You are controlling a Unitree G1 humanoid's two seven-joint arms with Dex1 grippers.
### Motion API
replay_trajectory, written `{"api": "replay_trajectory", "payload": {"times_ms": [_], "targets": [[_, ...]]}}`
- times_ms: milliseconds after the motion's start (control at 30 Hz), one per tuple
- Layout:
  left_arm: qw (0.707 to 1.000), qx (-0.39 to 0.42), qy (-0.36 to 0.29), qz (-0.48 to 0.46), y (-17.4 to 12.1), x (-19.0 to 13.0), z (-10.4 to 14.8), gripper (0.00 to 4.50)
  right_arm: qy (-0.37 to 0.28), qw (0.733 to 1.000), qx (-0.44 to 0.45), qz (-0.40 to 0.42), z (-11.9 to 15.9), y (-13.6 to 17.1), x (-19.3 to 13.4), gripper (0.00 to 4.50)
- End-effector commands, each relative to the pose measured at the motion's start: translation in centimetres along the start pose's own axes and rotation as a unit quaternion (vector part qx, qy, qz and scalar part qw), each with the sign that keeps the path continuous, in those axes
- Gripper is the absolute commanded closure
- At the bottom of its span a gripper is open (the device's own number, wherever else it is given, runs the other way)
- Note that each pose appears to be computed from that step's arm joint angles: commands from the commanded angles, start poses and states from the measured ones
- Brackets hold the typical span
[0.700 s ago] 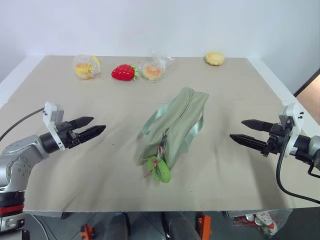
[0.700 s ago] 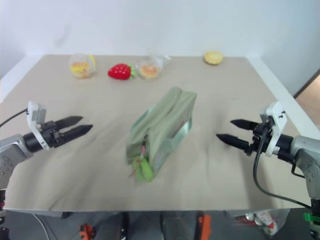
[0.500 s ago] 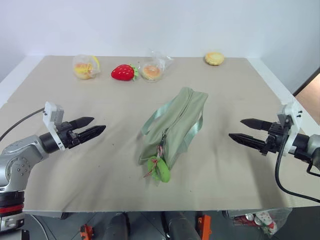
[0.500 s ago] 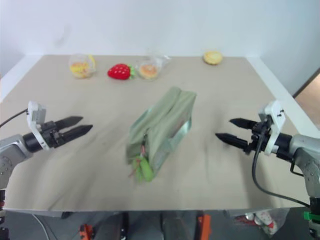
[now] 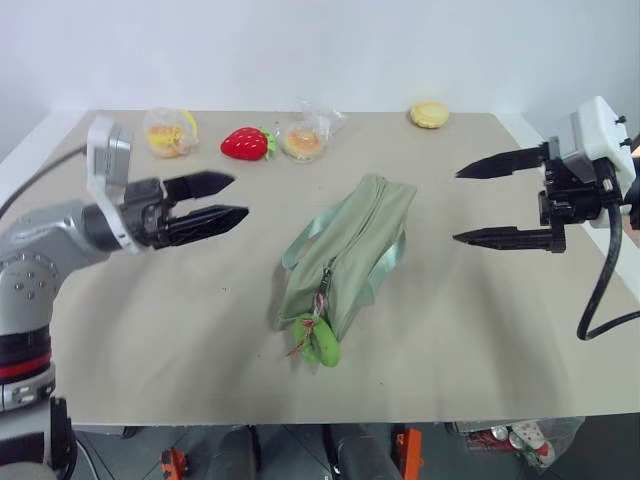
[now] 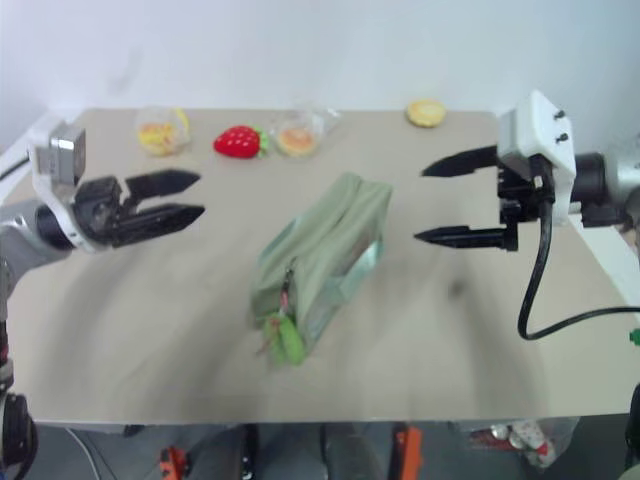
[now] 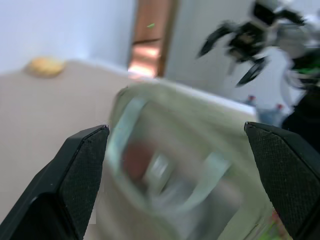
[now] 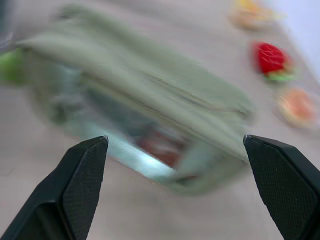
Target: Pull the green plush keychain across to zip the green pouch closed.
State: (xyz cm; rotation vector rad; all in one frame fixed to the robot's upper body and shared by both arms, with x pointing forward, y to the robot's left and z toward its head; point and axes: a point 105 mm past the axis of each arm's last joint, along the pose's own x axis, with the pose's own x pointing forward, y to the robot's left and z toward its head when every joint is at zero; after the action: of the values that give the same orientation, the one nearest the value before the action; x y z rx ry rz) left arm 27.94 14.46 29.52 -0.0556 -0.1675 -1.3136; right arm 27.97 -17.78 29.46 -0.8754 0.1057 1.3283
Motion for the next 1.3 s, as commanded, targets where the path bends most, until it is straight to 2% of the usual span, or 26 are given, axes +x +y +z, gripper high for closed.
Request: {"api": "replay_trajectory", "payload": {"times_ms": [33, 200, 500, 700, 733, 900, 933, 1000, 1033, 1067, 1133, 1300], "targets": [[0.999, 0.019, -0.018, -0.044, -1.4, 1.2, 1.7, 0.02, 0.021, 0.997, -0.054, 0.058, 0.9, 0.1, 0.8, 0.00], [0.997, 0.024, -0.027, -0.067, -2.0, 2.1, 2.2, 0.02, 0.043, 0.987, -0.111, 0.107, 1.1, -0.2, 3.0, 0.00], [0.998, 0.008, -0.048, -0.033, -1.6, 1.8, 1.4, 0.02, 0.047, 0.971, -0.162, 0.171, 1.1, 0.1, 5.5, 0.00], [1.000, -0.001, -0.013, -0.011, -1.7, 1.3, -0.8, 0.02, 0.049, 0.966, -0.176, 0.185, 0.3, -0.4, 7.3, 0.00], [1.000, -0.001, -0.004, -0.008, -1.7, 1.1, -1.3, 0.00, 0.049, 0.966, -0.173, 0.184, 0.1, -0.6, 7.5, 0.54], [0.998, 0.005, 0.052, 0.016, -1.4, 0.1, -3.5, 0.00, 0.049, 0.967, -0.172, 0.181, -0.7, -0.9, 8.1, 2.06], [0.998, 0.007, 0.063, 0.023, -1.3, -0.3, -3.8, 0.00, 0.047, 0.968, -0.169, 0.182, -0.7, -0.9, 8.1, 2.62], [0.996, 0.014, 0.087, 0.033, -1.1, -1.1, -4.4, 0.00, 0.048, 0.967, -0.169, 0.185, -0.8, -0.7, 8.1, 2.94], [0.995, 0.016, 0.093, 0.034, -1.2, -1.5, -4.4, 0.00, 0.050, 0.966, -0.169, 0.187, -0.9, -0.6, 8.0, 3.54], [0.995, 0.017, 0.096, 0.033, -1.3, -1.7, -4.4, 0.00, 0.052, 0.966, -0.168, 0.189, -1.0, -0.5, 8.0, 3.67], [0.993, 0.023, 0.111, 0.027, -1.5, -2.1, -4.4, 0.00, 0.057, 0.966, -0.165, 0.193, -1.4, -0.3, 7.9, 4.48], [0.991, 0.037, 0.126, 0.016, -1.9, -2.4, -3.7, 0.00, 0.076, 0.967, -0.169, 0.173, -1.9, -1.4, 8.2, 4.48]]}}
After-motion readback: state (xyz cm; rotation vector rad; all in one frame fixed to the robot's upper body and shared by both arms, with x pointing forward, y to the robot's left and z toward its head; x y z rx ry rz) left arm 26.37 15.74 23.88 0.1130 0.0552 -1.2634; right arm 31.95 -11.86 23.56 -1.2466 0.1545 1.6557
